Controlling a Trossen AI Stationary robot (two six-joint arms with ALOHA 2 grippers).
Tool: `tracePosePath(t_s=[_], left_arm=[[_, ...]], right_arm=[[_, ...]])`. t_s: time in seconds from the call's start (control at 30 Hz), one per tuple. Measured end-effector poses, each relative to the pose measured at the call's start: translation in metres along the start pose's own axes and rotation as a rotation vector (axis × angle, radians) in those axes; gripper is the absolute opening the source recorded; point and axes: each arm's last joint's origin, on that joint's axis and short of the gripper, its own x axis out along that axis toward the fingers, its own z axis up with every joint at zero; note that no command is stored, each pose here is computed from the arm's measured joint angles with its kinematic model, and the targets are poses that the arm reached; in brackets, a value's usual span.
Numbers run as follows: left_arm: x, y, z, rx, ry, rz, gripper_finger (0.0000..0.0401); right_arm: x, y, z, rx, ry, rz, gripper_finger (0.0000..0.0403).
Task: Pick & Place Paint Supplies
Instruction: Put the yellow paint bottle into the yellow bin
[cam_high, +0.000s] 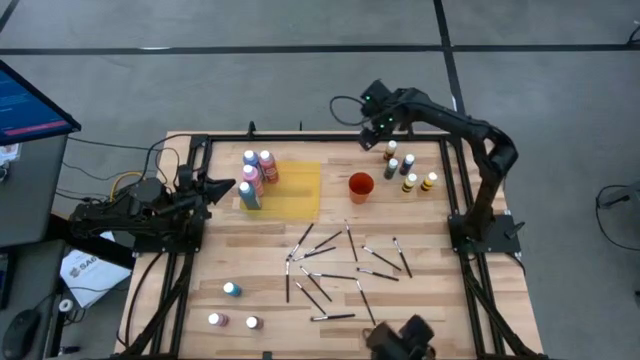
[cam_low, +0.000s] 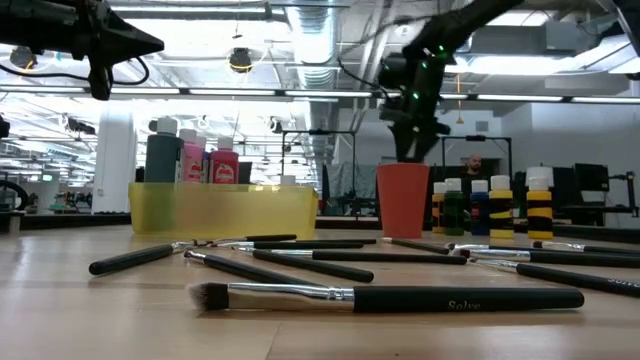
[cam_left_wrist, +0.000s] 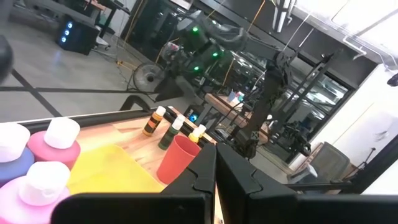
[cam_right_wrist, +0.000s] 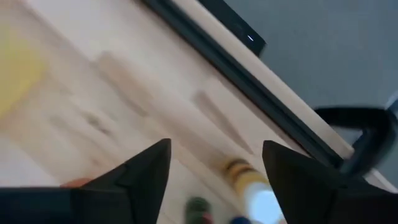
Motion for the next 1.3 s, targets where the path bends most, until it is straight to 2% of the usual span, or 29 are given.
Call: tracePosePath(t_s=[0.2, 0.4, 0.77, 1.3], left_arm=[[0.000, 0.000, 0.000, 0.000, 0.000, 0.000, 0.0001], [0.000, 0.000, 0.000, 0.000, -0.003, 0.005, 0.0001], [0.000, 0.001, 0.000, 0.001, -0.009, 0.016, 0.0001], [0.000, 0.001, 0.001, 0.000, -0.017, 0.024, 0.0001]], right_arm=[[0.009, -0.019, -0.004, 0.041, 0.020, -0.019, 0.0254], [0.022, -0.019, -0.018, 0.041, 0.104, -0.022, 0.0254], [0.041, -0.019, -0.034, 0.041, 0.151, -0.027, 0.0253], [0.041, -0.019, -0.037, 0.003, 0.185, -0.028, 0.0184]])
